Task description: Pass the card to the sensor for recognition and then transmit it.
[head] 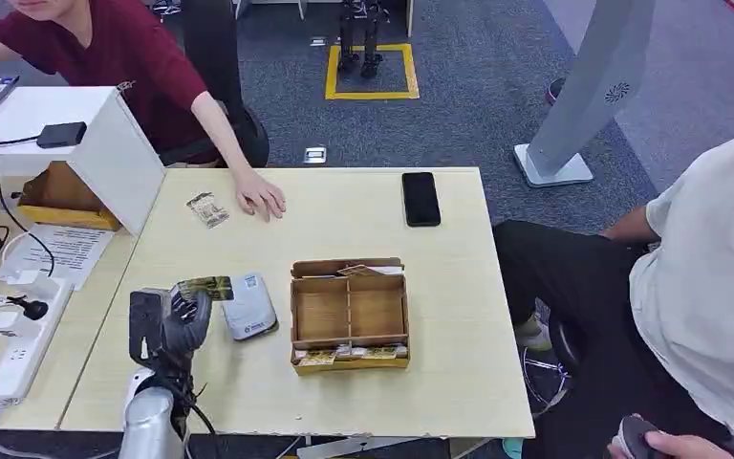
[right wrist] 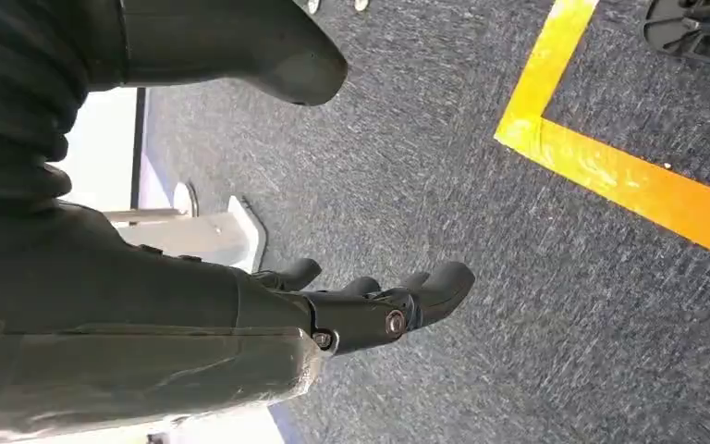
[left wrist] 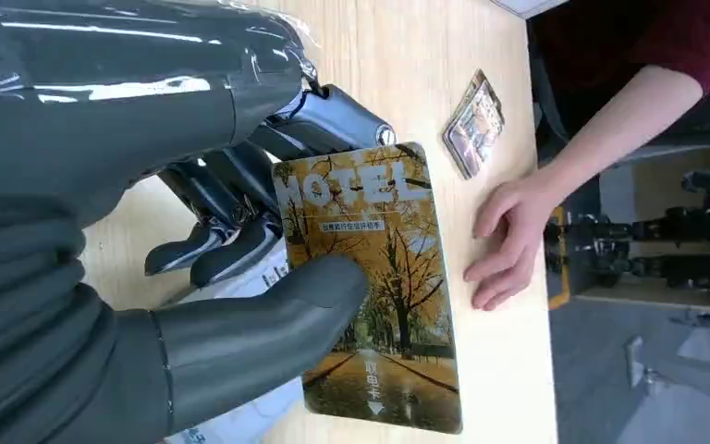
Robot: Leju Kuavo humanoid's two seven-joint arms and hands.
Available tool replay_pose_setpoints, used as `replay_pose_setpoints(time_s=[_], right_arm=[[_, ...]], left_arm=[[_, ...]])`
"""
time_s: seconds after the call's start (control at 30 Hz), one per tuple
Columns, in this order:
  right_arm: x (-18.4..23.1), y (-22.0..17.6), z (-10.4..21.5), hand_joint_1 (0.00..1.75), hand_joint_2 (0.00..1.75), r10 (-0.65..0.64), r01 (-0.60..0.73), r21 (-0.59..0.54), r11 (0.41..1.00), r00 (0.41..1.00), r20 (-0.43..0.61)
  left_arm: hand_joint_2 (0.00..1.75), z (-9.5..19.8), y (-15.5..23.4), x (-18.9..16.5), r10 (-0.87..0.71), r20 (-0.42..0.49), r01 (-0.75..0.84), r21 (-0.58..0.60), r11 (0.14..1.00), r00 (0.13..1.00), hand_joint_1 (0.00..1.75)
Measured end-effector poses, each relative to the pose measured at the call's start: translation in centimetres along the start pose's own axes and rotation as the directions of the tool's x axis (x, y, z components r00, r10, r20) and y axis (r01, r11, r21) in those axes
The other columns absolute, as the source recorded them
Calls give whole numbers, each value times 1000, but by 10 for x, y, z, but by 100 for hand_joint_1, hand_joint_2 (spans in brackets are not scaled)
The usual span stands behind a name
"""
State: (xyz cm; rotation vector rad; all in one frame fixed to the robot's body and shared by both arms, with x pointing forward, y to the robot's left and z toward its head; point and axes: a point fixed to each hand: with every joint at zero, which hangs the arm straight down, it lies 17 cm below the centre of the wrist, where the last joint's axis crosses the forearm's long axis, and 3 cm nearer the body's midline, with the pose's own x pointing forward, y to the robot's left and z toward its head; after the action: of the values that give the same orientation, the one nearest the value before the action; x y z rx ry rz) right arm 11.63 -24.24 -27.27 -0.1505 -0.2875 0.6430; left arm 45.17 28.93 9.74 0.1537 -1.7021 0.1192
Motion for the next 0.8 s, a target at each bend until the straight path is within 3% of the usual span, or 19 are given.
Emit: replay_pose_setpoints(time_s=[0.17,0.8], right_arm=[[-1,1,0,0,175,11,-11,6,1000,1000,-2],[6,-1,0,0,175,37,-37,14,999,999,7]], left_arm=[[175,-1,12,10,61,33,-63,46,997,998,175],[175,-18,23,32,-34,86,25,98,995,996,175]])
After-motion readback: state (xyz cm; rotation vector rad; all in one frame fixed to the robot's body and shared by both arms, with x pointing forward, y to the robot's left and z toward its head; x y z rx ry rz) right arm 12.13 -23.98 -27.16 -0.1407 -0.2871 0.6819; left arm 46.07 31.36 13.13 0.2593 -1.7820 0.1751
